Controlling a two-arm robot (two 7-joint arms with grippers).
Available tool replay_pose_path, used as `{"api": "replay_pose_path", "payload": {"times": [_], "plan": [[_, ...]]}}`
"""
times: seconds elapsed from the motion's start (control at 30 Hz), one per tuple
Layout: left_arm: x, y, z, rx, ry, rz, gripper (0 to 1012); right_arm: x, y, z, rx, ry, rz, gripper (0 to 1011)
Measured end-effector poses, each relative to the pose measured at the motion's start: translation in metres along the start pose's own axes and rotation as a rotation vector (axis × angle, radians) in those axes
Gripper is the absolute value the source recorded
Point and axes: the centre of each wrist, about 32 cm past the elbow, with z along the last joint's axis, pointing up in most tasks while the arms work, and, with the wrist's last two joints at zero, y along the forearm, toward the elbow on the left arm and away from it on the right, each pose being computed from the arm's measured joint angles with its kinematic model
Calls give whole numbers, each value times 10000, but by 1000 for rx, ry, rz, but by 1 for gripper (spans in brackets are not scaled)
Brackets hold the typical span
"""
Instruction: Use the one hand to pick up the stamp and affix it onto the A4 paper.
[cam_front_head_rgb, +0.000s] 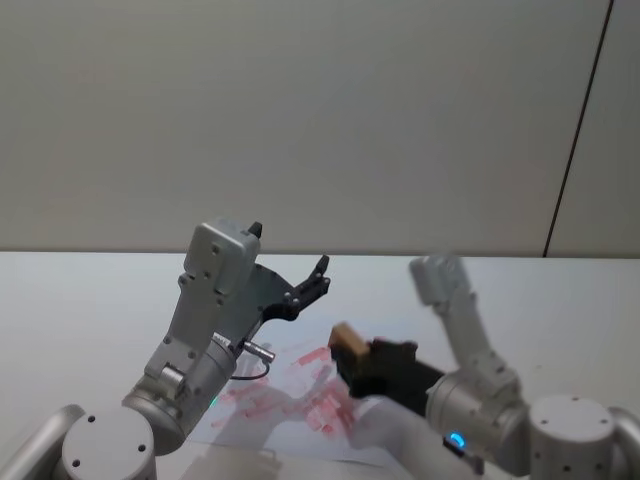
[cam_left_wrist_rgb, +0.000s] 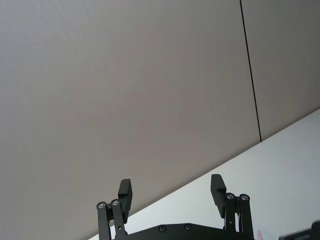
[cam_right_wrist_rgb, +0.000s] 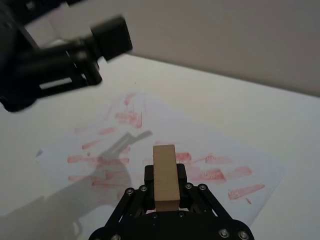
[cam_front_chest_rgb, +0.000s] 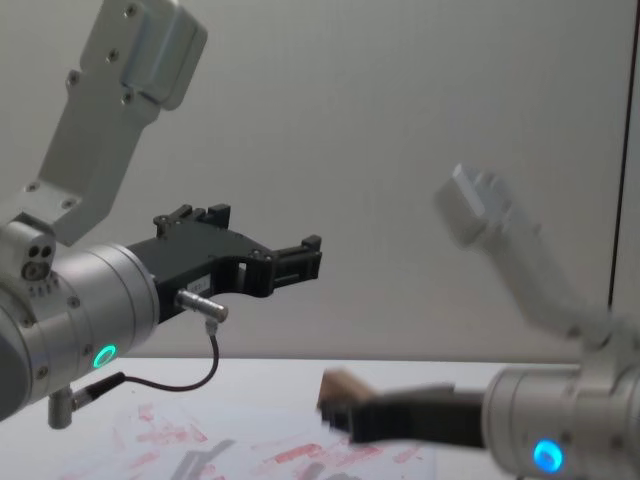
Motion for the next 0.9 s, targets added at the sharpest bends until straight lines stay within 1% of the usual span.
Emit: {"api": "replay_pose_path", "payload": {"times": [0.1, 0.13, 0.27, 0.37, 0.47, 0.63, 0.77, 0.8, 0.9], "plan": [[0, 0, 0, 0, 0, 0, 1003, 14, -67, 71, 38, 5, 3, 221], [0, 0, 0, 0, 0, 0, 1002, 26, -117, 116, 61, 5, 3, 221], [0, 0, 0, 0, 0, 0, 1002, 48, -198, 179, 96, 4, 0, 220], [0, 0, 0, 0, 0, 0, 1003, 86, -297, 235, 126, -1, -9, 220], [0, 0, 0, 0, 0, 0, 1003, 126, -375, 257, 137, -11, -22, 220], [0, 0, 0, 0, 0, 0, 1002, 202, -486, 255, 136, -32, -50, 221], [0, 0, 0, 0, 0, 0, 1003, 263, -564, 226, 123, -53, -74, 221], [0, 0, 0, 0, 0, 0, 1003, 294, -601, 204, 115, -63, -86, 221], [0, 0, 0, 0, 0, 0, 1003, 339, -653, 162, 100, -81, -106, 220]]}}
